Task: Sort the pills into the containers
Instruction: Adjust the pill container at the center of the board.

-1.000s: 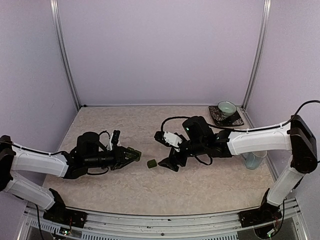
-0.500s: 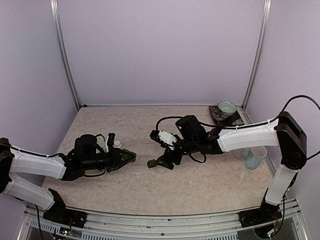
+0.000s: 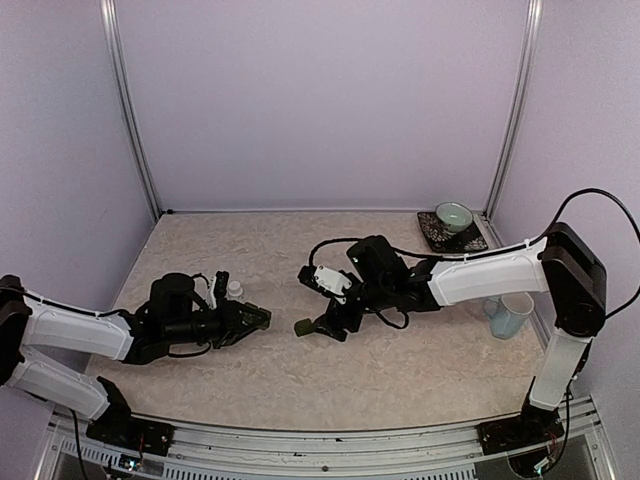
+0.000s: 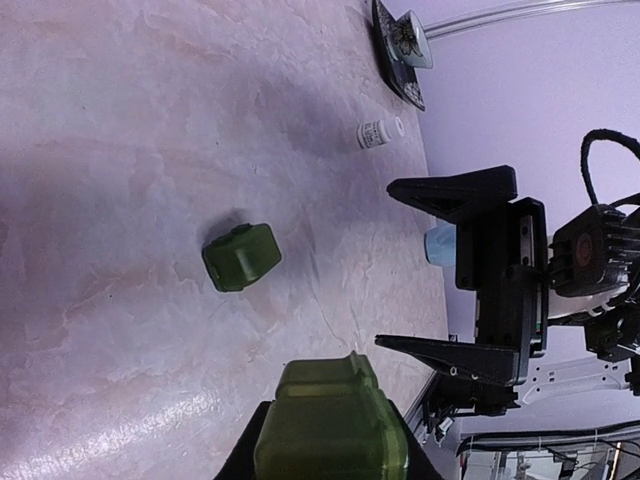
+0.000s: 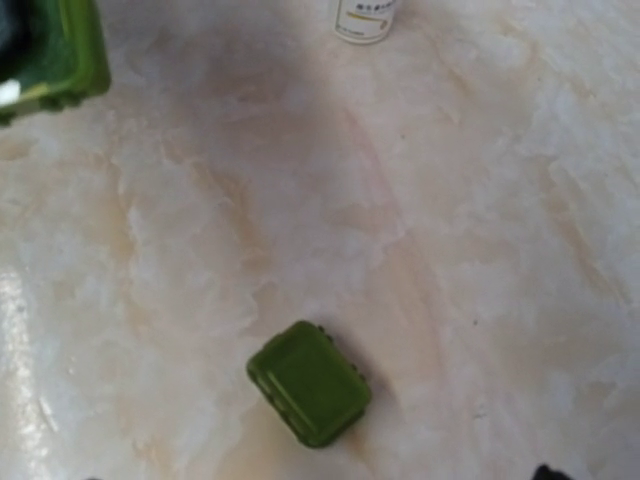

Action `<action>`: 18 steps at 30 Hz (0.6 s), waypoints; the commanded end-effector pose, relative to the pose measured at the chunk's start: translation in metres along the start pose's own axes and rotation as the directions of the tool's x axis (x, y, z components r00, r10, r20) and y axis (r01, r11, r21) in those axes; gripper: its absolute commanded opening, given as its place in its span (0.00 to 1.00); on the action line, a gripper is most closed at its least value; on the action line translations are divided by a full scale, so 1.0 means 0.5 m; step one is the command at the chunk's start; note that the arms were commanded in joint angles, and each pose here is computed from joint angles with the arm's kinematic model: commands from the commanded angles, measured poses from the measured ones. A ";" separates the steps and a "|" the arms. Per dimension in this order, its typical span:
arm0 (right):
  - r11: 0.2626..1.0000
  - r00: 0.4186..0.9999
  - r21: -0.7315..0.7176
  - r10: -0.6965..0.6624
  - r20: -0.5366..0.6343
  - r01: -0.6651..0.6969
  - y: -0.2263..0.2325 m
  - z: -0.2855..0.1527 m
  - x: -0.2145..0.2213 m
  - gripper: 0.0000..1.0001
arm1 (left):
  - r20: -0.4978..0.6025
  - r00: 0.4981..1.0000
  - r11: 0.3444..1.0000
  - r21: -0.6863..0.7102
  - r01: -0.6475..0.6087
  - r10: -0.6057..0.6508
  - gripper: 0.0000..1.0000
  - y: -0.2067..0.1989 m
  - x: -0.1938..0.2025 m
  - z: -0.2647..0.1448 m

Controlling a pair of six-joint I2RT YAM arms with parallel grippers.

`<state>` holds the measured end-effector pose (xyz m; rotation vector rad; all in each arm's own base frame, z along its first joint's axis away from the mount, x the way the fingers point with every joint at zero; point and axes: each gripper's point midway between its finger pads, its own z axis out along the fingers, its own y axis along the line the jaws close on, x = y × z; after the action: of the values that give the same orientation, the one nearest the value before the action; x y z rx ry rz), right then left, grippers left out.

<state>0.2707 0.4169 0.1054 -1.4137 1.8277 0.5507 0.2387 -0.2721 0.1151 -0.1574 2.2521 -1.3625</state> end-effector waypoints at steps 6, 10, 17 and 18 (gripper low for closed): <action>0.999 1.000 0.045 0.012 -0.002 -0.012 -0.007 0.001 0.011 0.93 | 0.008 1.000 1.000 0.006 0.019 -0.019 0.26 0.013 0.001 0.006; 0.997 0.999 0.065 0.043 -0.003 -0.043 -0.023 0.004 0.017 0.93 | 0.002 1.000 1.000 0.005 0.026 -0.026 0.26 0.019 0.007 0.009; 1.000 1.000 -0.028 0.000 -0.001 0.000 -0.001 0.028 0.006 0.93 | -0.004 0.999 0.999 -0.011 0.032 -0.033 0.27 0.036 0.015 0.014; 0.998 1.000 -0.054 -0.013 -0.007 0.013 0.005 0.034 0.008 0.93 | -0.006 0.999 0.999 -0.014 0.033 -0.034 0.27 0.039 0.016 0.016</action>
<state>0.2756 0.4149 0.0960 -1.3846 1.8553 0.5301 0.2373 -0.2711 0.0945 -0.1985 2.2873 -1.3599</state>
